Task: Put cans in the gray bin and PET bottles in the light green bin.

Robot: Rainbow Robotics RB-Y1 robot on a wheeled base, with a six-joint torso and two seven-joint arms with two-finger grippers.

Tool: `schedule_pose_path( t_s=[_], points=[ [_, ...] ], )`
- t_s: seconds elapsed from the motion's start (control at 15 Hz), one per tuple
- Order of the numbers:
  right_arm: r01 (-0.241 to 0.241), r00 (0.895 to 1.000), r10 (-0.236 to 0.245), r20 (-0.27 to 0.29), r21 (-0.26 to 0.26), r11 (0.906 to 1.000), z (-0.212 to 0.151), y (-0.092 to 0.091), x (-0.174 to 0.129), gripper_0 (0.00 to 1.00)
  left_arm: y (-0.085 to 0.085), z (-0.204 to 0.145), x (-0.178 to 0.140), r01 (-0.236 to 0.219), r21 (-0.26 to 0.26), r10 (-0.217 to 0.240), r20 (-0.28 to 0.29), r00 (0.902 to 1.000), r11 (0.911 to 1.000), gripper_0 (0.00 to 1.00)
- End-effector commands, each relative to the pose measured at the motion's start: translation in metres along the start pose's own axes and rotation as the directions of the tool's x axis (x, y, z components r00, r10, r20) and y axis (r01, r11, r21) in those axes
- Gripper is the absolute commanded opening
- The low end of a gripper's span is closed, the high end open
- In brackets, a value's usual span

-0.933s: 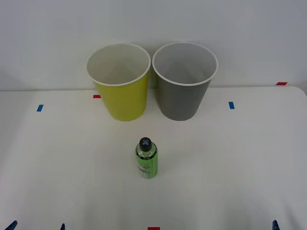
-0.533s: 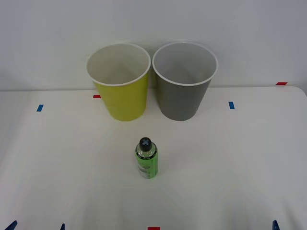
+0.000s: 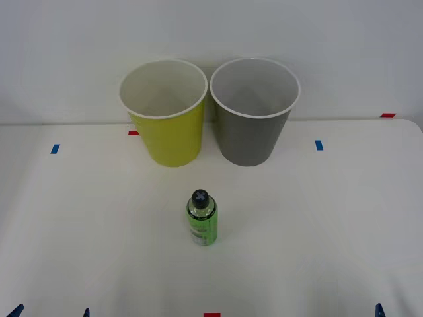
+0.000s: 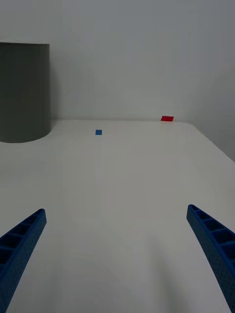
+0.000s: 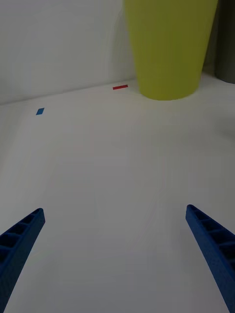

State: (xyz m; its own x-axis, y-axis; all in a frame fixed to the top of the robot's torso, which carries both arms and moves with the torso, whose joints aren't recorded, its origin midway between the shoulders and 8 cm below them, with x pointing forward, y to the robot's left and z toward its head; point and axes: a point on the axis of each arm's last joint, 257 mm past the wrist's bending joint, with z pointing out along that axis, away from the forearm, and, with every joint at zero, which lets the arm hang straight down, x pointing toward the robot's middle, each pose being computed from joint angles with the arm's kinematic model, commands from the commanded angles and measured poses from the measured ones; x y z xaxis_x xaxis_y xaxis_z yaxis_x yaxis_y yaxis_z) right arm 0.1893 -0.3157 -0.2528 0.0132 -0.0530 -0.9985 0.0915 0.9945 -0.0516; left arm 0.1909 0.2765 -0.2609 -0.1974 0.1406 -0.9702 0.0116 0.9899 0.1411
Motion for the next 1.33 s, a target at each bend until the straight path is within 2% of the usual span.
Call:
schedule_pose_path(
  t_s=[0.07, 1.33],
  points=[
    [0.000, 1.000, 0.000, 0.000, 0.000, 1.0000, 0.0000, 0.0000, 0.0000, 1.00, 0.0000, 0.0000, 0.0000, 0.000, 0.000, 0.000, 0.000, 1.0000, 1.0000, 1.00],
    [0.000, 1.000, 0.000, 0.000, 0.000, 1.0000, 0.0000, 0.0000, 0.0000, 1.00, 0.0000, 0.0000, 0.0000, 0.000, 0.000, 0.000, 0.000, 1.0000, 1.0000, 1.00]
  ],
)
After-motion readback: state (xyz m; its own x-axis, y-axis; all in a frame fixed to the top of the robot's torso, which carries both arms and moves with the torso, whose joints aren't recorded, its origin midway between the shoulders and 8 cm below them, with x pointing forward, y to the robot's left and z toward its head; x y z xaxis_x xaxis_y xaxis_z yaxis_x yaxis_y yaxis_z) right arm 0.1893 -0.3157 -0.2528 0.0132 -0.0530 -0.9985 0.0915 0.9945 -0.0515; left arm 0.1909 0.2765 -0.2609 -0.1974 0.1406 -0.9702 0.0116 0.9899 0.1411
